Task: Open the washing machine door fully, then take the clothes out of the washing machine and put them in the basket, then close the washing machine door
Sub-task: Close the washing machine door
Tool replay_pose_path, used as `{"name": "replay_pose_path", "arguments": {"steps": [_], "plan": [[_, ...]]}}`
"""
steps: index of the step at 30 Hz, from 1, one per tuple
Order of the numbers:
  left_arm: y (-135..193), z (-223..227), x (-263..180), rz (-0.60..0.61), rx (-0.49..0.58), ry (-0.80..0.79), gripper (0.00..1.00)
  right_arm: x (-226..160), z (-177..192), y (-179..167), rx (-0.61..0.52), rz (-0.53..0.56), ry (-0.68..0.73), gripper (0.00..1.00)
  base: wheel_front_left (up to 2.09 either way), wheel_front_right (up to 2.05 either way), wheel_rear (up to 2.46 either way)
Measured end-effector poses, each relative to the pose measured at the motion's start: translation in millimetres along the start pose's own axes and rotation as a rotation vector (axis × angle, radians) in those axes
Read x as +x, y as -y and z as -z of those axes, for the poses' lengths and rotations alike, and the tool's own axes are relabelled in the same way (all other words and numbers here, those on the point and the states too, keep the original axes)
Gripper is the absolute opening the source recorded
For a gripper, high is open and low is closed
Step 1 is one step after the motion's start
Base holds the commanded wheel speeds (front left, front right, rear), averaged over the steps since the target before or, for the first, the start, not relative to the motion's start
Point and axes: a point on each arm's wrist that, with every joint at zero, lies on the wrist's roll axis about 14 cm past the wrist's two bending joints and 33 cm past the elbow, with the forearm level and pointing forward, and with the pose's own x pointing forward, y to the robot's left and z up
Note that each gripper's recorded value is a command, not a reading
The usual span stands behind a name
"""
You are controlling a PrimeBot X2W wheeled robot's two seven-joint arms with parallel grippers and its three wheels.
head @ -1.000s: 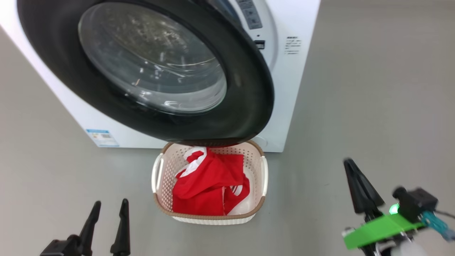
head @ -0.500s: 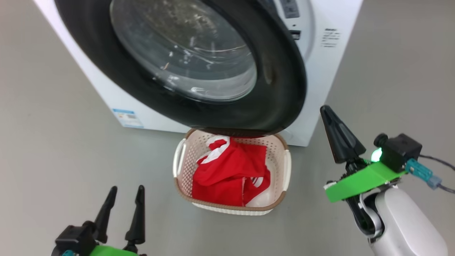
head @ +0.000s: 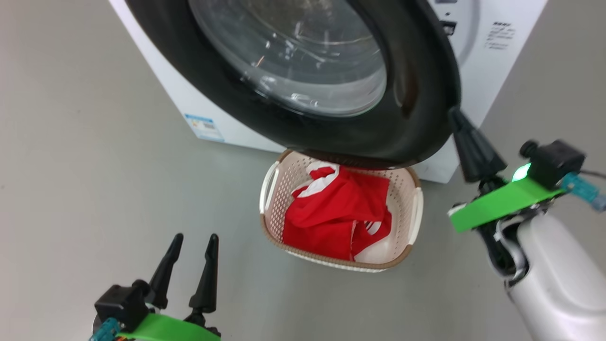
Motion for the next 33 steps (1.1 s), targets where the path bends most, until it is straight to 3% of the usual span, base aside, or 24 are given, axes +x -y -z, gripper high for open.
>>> {"name": "replay_pose_path", "arguments": {"steps": [33], "plan": [[-7, 8, 35, -0.031, 0.002, -0.03, 1.0, 94, -14, 50, 0.045, 0.009, 0.137, 0.0, 0.0, 0.0, 0.0]]}}
